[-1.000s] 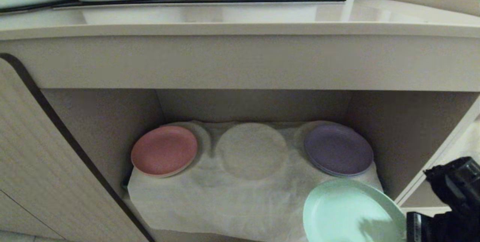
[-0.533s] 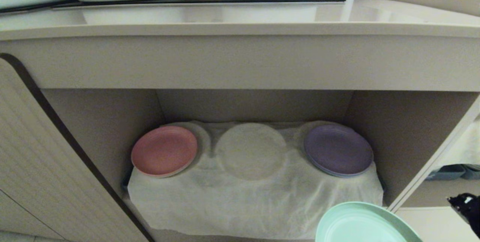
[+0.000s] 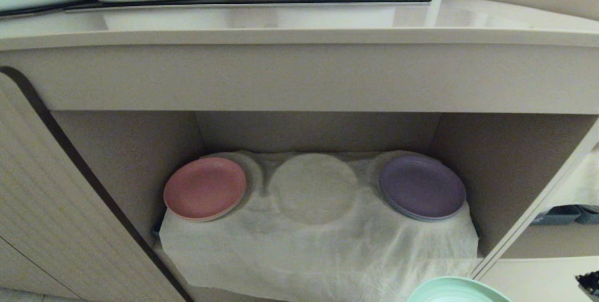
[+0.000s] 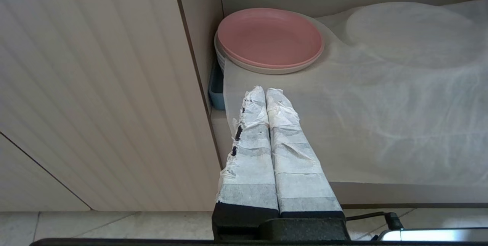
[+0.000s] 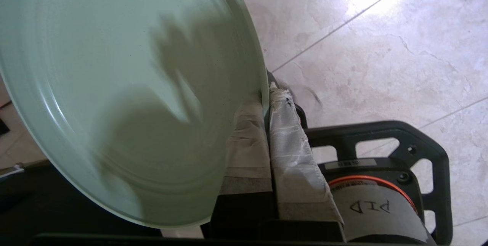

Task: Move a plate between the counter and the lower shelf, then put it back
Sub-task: Put the plate

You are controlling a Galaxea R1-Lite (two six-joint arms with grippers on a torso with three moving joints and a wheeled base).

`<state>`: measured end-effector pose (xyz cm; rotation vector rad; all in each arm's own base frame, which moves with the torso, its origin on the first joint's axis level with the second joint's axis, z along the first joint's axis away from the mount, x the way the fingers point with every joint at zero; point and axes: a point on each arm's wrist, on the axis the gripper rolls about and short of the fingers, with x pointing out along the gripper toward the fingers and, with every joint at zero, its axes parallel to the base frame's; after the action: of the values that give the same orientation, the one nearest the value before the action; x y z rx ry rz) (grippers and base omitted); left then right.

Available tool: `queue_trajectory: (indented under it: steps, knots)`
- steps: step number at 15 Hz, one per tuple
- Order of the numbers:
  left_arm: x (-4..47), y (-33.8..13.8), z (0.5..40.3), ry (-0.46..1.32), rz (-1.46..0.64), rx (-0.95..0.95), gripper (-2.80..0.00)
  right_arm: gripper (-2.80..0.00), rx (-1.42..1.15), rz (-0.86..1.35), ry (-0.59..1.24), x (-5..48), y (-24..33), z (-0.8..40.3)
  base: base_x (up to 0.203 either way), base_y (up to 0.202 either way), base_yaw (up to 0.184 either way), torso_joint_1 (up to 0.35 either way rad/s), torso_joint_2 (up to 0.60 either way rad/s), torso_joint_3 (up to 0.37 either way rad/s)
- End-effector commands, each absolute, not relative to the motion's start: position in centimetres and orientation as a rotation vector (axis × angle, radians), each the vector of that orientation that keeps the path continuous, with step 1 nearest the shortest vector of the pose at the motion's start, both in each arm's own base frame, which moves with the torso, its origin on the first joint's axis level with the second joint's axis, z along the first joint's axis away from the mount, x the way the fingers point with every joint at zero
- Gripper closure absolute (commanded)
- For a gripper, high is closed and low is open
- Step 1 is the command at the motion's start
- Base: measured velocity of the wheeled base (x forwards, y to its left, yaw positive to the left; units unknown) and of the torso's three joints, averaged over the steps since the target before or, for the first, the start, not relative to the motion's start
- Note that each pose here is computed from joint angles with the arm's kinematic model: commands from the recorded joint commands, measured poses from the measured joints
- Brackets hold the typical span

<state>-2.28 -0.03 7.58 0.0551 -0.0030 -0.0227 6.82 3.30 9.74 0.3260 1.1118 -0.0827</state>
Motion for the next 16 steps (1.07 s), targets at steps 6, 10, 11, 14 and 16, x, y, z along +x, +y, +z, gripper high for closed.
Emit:
queue_trajectory:
  steps: [6,10,11,14,16]
  knots:
    - [-2.27,-0.03,7.58,-0.002,-0.023,0.055,0.0,0.0,0.334,-0.081,1.109,6.07,2.92,9.29,0.0,0.0,0.0,0.0,0.0,0.0]
    - [-2.28,-0.03,7.58,-0.004,-0.023,0.055,0.0,0.0,0.355,-0.058,1.125,6.02,2.98,9.22,0.0,0.0,0.0,0.0,0.0,0.0]
    - [-2.28,-0.03,7.58,-0.004,-0.023,0.055,0.0,0.0,0.357,-0.052,1.133,5.97,2.97,9.14,0.0,0.0,0.0,0.0,0.0,0.0]
    - [-2.28,-0.03,7.59,-0.005,-0.023,0.055,0.0,0.0,0.359,-0.052,1.13,5.97,2.98,9.16,0.0,0.0,0.0,0.0,0.0,0.0]
    - [-2.28,-0.03,7.58,-0.004,-0.023,0.055,0.0,0.0,0.358,-0.051,1.131,5.96,2.98,9.15,0.0,0.0,0.0,0.0,0.0,0.0]
